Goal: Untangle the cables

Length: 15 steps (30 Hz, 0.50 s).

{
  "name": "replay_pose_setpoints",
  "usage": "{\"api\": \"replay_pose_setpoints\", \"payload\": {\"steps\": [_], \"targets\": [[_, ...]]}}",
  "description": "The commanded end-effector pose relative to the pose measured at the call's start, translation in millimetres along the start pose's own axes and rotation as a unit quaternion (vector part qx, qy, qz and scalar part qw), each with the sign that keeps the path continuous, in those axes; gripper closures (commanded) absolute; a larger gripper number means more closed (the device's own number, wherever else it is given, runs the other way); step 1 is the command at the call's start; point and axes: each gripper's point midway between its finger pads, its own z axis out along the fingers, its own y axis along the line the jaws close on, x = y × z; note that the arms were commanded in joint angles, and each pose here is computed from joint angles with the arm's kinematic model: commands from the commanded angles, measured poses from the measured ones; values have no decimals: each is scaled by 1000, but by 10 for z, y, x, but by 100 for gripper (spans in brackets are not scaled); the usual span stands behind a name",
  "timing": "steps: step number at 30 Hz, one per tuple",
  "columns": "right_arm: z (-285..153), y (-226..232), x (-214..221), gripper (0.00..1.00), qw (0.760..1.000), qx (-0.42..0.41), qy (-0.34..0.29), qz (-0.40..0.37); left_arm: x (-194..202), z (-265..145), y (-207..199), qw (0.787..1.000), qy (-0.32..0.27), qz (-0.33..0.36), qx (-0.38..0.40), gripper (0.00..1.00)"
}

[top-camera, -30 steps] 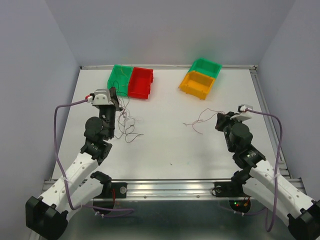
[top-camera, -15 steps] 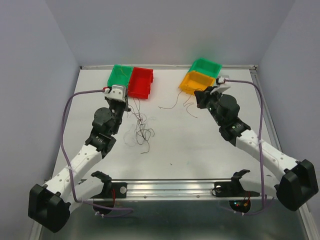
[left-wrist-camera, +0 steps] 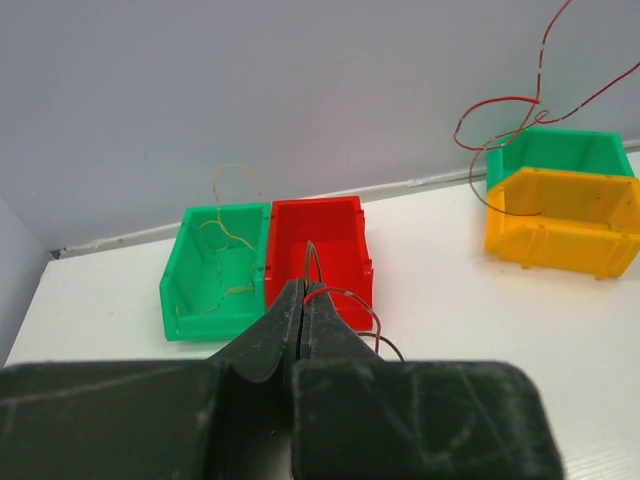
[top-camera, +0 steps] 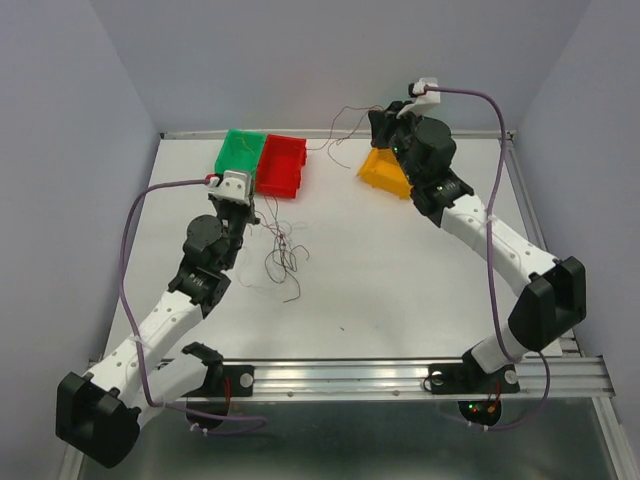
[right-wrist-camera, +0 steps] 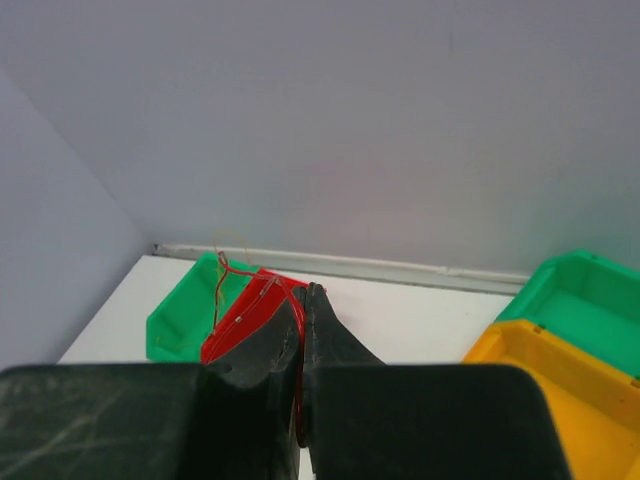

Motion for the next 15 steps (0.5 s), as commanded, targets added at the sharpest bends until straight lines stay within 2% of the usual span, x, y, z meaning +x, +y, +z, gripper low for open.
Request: {"api": "replay_pose_setpoints", "payload": {"steps": [1,2,3,5,6,8,15], "targets": [[288,-221,-407,99,998,45,-46,-7,-422,-59,29,998,-65,-12,3,100],[429,-383,-272,99,997,66,-35,-1,-430,-70,50,998,-67,-14,-2,100],[504,-419,-435,99,996,74,-47,8,-441,-80,54,998,-69,-14,-3,100],[655,-560,-420,99,995,91,-44,17,-468,-97,66,997,-73,-17,-5,100],[780,-759,-210,99,993,111,-22,22,-460,-97,73,997,-72,-17,-6,99],[891,-886,-223,99,992,121,-26,34,-467,-94,68,997,-74,-17,-5,99],[1129,-1581,359,99,983,155,19,100,-432,-74,41,997,-69,-17,0,99]]}}
